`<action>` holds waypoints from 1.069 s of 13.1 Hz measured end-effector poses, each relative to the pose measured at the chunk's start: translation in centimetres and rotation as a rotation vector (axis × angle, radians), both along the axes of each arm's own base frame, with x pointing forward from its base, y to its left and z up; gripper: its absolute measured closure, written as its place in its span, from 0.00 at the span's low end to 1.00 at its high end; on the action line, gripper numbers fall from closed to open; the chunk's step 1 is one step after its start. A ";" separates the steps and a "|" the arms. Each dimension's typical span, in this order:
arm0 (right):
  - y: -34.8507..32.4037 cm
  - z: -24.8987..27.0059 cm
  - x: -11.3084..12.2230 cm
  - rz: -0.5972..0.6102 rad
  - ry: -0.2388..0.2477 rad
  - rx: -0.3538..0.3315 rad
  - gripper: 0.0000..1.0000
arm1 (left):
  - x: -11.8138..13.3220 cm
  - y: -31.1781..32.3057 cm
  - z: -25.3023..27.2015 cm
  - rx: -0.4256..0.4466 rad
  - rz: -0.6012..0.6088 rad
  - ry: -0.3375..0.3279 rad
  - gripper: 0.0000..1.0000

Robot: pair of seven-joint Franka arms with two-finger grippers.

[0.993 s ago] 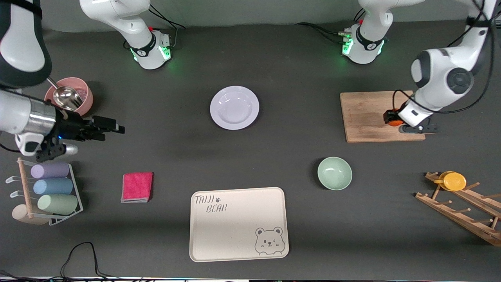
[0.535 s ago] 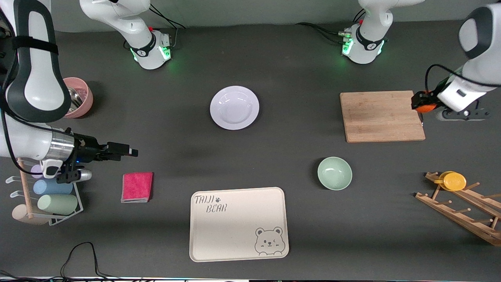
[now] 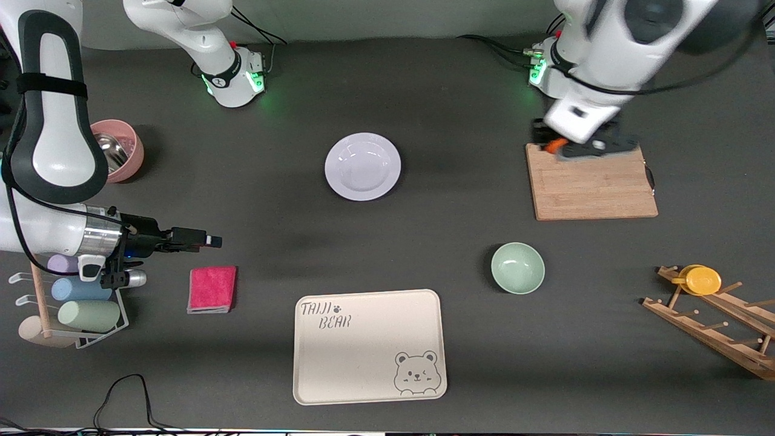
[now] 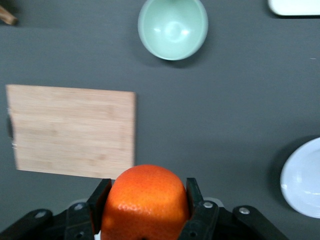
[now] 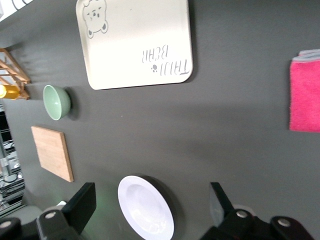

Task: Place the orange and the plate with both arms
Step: 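Lower the orange onto the plate with the left gripper while the right gripper advances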

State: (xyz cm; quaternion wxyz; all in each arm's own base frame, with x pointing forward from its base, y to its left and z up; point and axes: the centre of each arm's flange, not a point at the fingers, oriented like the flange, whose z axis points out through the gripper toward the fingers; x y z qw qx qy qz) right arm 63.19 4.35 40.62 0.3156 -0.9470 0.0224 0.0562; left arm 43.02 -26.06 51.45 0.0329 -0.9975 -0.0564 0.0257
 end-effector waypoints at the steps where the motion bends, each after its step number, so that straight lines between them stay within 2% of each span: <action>1: -0.2 -0.9 -0.3 -0.002 0.003 0.040 0.00 | -1.7 -4.3 -0.3 -0.005 0.025 -0.027 0.34; 2: -0.7 -2.0 -0.8 -0.014 0.011 0.078 0.00 | -3.5 -8.4 -0.6 -0.019 0.045 -0.042 0.34; 4: -1.7 -3.3 -1.3 -0.035 0.025 0.111 0.00 | -6.8 -15.1 -0.8 -0.054 0.077 -0.064 0.34; 7: -1.8 -3.4 -1.4 -0.044 0.027 0.127 0.00 | -11.7 -23.4 -2.3 -0.062 0.092 -0.086 0.34; 9: -1.7 -3.4 -1.4 -0.045 0.027 0.129 0.00 | -14.0 -28.3 -3.9 -0.069 0.096 -0.104 0.34; 11: -1.7 -3.8 -1.7 -0.041 0.030 0.136 0.00 | -14.2 -32.1 -7.0 -0.071 0.094 -0.098 0.34; 14: -1.7 -4.3 -2.0 -0.029 0.018 0.162 0.00 | -12.5 -35.2 -15.5 -0.065 0.111 -0.073 0.34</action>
